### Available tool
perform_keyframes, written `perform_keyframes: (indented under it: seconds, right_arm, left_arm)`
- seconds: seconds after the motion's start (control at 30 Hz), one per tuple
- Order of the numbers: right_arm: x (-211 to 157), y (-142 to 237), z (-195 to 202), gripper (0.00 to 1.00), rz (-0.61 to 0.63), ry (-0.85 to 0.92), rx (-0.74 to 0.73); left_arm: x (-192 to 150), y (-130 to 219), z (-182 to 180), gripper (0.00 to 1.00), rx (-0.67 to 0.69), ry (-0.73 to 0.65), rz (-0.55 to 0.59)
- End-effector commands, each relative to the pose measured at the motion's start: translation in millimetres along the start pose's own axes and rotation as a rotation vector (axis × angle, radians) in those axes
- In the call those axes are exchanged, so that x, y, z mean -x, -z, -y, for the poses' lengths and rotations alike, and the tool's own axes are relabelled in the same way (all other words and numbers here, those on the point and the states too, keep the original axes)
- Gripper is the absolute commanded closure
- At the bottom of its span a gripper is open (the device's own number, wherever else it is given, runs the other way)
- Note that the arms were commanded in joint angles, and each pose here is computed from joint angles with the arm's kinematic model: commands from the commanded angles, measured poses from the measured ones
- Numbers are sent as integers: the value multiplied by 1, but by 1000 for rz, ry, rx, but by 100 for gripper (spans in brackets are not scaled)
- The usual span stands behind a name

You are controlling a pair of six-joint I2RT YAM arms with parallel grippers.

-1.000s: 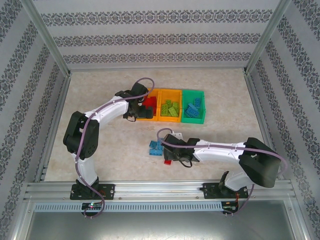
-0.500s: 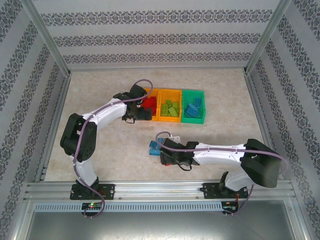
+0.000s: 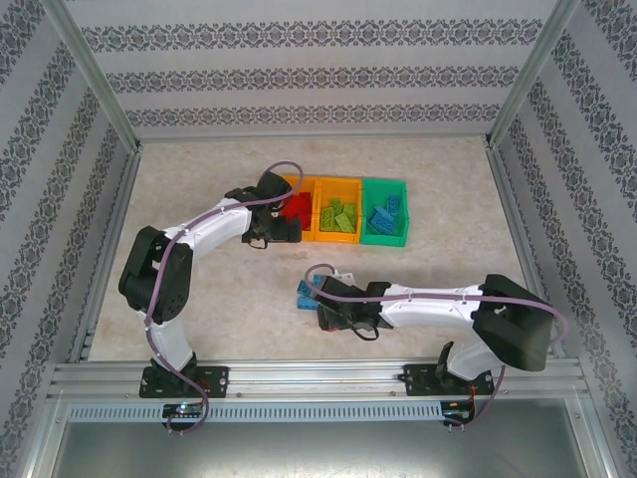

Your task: Sort the legos into containers by color

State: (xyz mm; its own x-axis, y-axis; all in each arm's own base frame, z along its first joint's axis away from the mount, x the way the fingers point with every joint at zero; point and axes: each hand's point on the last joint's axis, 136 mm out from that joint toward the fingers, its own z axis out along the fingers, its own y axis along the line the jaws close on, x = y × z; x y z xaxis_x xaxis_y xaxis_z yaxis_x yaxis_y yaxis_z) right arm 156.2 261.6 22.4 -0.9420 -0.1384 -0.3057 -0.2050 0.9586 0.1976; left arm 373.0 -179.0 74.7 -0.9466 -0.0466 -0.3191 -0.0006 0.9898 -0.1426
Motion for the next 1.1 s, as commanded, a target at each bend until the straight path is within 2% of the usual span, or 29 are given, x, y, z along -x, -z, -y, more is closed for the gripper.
perform_keyframes:
  seconds: [0.0,0.27,0.4,0.5,0.77,0.93,1.07]
  right_arm:
    - [-8,-6,-7,47,-49,70,-3]
    - [-15,-5,3,62,-58,79,-20]
    - [-9,5,3,71,-32,80,-16]
    - [3,22,1,73,18,93,-8]
    - [92,82,1,75,223,58,110]
    - [159,96,-2,76,269,-10,248]
    - [208,98,-15,77,292,-14,327]
  left_arm:
    - [8,12,-2,0,-9,17,47]
    - [8,14,-6,0,10,15,54]
    - [9,15,-5,0,3,23,58]
    - [9,16,-7,0,14,23,61]
    - [18,35,0,0,-82,95,114]
    - [6,41,-3,0,-104,65,123]
    - [-17,35,-4,0,-126,20,83]
